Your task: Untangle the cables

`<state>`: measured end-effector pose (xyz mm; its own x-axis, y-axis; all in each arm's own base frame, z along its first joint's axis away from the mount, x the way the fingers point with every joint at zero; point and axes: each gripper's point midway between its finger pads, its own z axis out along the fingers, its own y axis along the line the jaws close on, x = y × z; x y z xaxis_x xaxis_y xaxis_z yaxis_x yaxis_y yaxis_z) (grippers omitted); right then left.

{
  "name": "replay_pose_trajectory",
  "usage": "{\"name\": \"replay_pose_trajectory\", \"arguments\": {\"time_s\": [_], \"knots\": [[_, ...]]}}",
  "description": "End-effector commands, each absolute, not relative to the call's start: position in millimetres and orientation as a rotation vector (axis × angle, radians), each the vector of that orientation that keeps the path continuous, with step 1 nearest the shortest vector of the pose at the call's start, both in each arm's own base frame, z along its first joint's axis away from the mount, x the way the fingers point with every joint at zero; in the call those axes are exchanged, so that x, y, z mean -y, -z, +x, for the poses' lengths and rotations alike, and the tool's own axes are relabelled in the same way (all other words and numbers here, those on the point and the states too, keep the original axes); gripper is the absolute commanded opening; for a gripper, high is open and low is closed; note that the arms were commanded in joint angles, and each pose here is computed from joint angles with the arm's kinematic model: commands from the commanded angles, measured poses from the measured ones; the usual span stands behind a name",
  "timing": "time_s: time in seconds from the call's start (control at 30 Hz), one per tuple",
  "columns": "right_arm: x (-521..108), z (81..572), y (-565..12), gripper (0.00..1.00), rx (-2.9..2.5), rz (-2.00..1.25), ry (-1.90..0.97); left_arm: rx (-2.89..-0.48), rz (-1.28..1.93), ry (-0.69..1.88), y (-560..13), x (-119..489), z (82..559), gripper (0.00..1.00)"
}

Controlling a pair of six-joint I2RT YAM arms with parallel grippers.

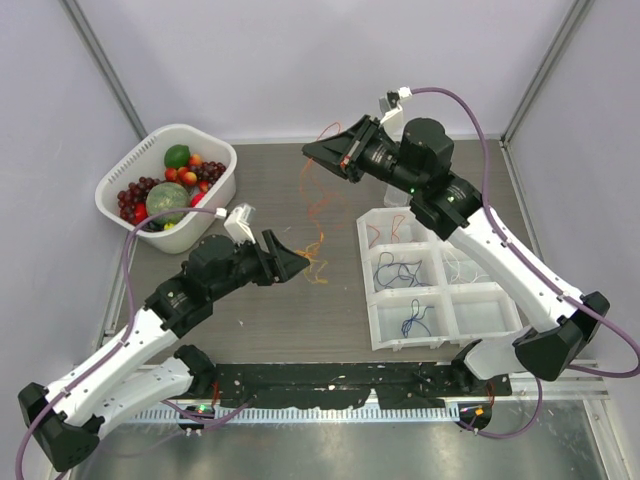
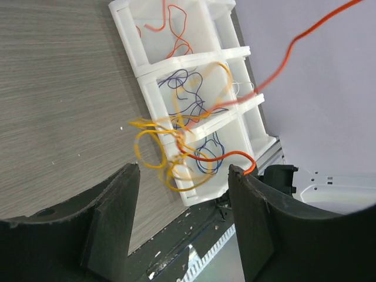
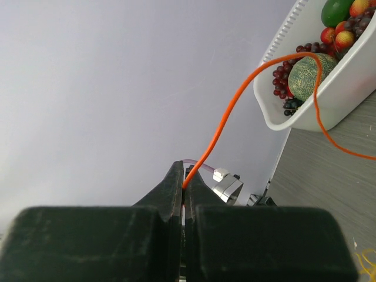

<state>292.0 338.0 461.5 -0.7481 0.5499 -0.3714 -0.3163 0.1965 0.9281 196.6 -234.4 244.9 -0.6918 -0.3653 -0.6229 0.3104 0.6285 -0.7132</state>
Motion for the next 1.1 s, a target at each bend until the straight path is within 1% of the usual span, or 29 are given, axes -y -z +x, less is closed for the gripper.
{"name": "replay_pose_trajectory", "arguments": {"time_s": [0.0, 0.07, 0.23, 0.37, 0.5, 0.57, 0.67, 0.73, 0.87, 0.93, 1.07], "knots": [[-331.5, 292.4, -505.4, 0.01, -1.658, 0.248, -1.707, -1.965, 0.007, 1.147, -263.4, 246.2, 202.5, 0.65], [-330.1, 291.2, -512.4, 0.01, -1.637, 0.261, -1.725, -1.950, 0.023, 1.202, -268.3, 255.7, 200.3, 0.64], [-325.1, 291.7, -524.8, 0.01, -1.602, 0.274, -1.725, -1.903, 0.083, 1.276, -281.6, 274.9, 196.1, 0.58], [-322.3, 290.3, -532.8, 0.01, -1.581, 0.280, -1.722, -1.879, 0.094, 1.284, -286.4, 278.5, 197.4, 0.57], [-319.5, 290.0, -539.6, 0.01, -1.561, 0.286, -1.721, -1.863, 0.078, 1.252, -288.9, 275.9, 203.8, 0.61], [-319.8, 291.3, -541.7, 0.01, -1.555, 0.287, -1.721, -1.854, 0.071, 1.233, -290.5, 273.9, 206.6, 0.72], [-319.7, 291.4, -546.7, 0.01, -1.543, 0.289, -1.729, -1.856, 0.067, 1.209, -289.1, 271.9, 208.8, 0.79], [-319.1, 291.7, -550.9, 0.01, -1.533, 0.289, -1.734, -1.856, 0.050, 1.186, -287.0, 268.7, 211.7, 0.82], [-320.1, 291.6, -558.4, 0.01, -1.512, 0.294, -1.759, -1.839, 0.045, 1.143, -285.9, 265.9, 217.2, 0.82], [-319.2, 290.6, -565.9, 0.01, -1.491, 0.296, -1.775, -1.830, 0.038, 1.099, -283.8, 265.9, 223.5, 0.80], [-317.3, 289.3, -576.4, 0.01, -1.467, 0.295, -1.785, -1.752, 0.066, 1.126, -298.3, 277.9, 227.6, 0.75]]}}
